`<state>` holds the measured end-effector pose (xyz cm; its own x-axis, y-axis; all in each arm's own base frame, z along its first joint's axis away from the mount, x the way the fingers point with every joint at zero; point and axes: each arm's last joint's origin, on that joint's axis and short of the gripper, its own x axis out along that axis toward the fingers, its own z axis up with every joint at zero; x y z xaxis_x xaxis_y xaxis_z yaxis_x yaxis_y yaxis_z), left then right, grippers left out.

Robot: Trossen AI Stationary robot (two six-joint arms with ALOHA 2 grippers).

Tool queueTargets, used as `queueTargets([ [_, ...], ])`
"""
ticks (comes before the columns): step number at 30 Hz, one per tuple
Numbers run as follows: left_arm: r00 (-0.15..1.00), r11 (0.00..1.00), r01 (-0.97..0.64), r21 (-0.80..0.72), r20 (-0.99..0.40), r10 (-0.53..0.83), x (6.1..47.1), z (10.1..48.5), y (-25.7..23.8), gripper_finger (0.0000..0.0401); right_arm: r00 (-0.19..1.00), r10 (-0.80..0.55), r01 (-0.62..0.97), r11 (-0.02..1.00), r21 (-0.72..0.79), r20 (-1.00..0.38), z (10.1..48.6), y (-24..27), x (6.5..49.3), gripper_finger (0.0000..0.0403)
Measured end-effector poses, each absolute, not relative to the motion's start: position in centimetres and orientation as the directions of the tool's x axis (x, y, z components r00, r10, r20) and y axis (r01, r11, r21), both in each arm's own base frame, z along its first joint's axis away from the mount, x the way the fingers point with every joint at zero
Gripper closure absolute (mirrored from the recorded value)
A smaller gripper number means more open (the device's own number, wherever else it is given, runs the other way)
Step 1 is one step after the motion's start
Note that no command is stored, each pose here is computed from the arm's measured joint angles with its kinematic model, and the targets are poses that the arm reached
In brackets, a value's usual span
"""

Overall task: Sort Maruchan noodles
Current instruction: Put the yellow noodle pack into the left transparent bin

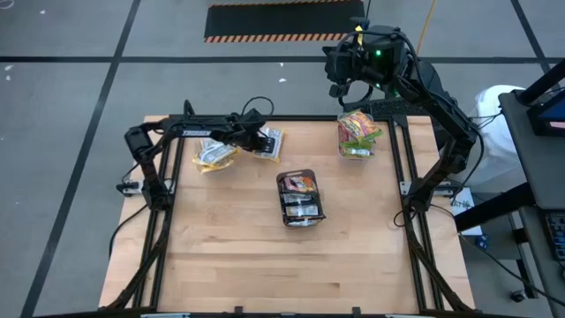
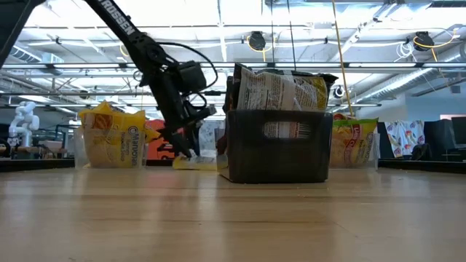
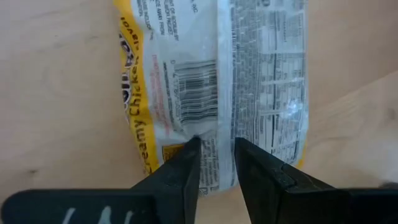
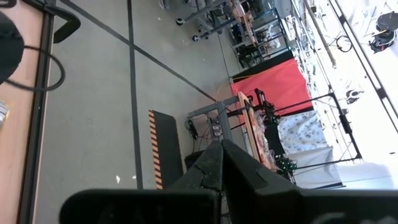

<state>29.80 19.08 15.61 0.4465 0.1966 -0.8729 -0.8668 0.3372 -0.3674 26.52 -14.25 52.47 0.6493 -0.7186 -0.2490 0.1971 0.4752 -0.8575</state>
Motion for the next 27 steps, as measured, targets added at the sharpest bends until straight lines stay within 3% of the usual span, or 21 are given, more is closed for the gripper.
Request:
queueTargets([
  [17, 0.446, 0.383, -0.853, -0.354, -0.876, 0.182, 30.28, 14.49, 19.16, 0.0296, 0.650, -0.719, 0.198, 0.475, -0.858, -0.247, 52.49, -14.25, 26.53, 0.0403],
  [27, 0.442, 0.393, -0.852, -0.346, -0.877, 0.186, 30.23, 14.43, 19.21, 0.0394, 0.650, -0.719, 0.198, 0.474, -0.858, -0.247, 52.49, -14.25, 26.53, 0.0403],
])
